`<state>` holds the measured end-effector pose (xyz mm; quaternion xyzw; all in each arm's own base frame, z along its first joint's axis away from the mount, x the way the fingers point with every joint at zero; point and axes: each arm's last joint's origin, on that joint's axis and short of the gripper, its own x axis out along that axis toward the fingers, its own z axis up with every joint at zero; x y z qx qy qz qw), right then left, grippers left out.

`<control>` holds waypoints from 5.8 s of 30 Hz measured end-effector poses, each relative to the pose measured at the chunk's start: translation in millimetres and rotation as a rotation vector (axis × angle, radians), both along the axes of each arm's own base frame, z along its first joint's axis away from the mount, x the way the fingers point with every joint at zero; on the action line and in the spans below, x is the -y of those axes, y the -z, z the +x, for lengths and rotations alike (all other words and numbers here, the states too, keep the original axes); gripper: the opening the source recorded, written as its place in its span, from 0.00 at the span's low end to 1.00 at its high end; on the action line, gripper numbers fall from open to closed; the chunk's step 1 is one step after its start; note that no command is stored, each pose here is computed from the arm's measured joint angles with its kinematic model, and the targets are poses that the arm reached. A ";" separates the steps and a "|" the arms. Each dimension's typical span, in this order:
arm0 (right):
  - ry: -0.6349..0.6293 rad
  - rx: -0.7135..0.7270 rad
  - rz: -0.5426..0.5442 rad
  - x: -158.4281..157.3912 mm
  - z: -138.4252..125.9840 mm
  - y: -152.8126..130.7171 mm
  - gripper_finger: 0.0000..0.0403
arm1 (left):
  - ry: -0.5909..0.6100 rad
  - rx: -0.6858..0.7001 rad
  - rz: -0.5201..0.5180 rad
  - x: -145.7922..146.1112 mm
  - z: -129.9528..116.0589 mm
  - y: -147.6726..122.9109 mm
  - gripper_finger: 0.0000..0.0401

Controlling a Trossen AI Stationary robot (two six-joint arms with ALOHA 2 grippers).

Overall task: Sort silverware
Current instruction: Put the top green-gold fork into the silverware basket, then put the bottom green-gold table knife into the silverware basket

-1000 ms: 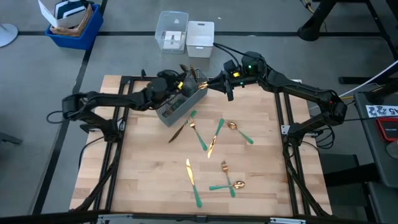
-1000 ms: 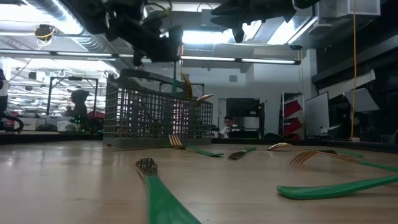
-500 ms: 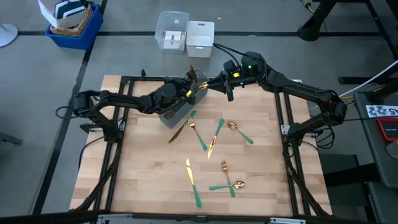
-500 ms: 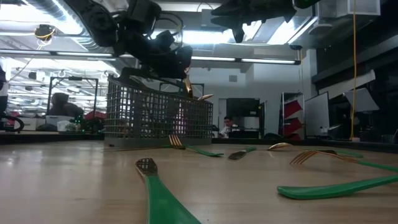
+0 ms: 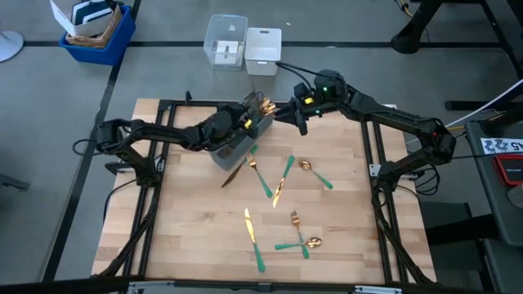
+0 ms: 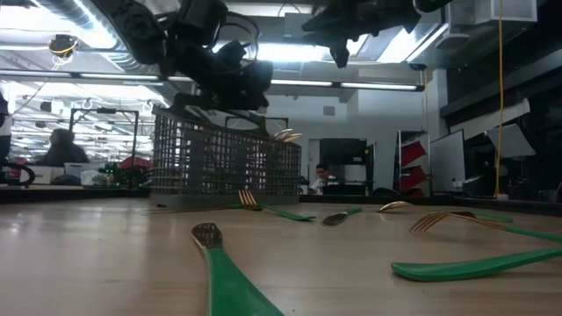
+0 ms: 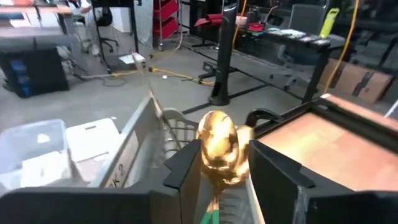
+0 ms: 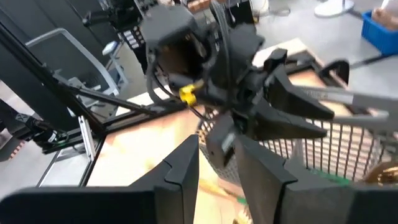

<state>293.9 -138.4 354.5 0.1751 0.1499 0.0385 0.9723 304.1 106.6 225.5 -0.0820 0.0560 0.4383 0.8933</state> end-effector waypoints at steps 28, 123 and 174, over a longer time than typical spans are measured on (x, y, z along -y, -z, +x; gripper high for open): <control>0.311 -0.449 0.155 -87.0 51.1 68.7 0.27 | 0.259 0.181 -0.037 85.8 -62.8 -89.8 0.31; 0.113 0.354 -0.446 -61.6 157.2 26.3 0.03 | 0.226 0.013 -0.503 115.7 -155.6 -74.0 0.31; 0.075 0.018 -0.345 -40.5 175.2 104.7 0.27 | 0.247 -0.018 -0.464 115.6 -155.6 -74.5 0.31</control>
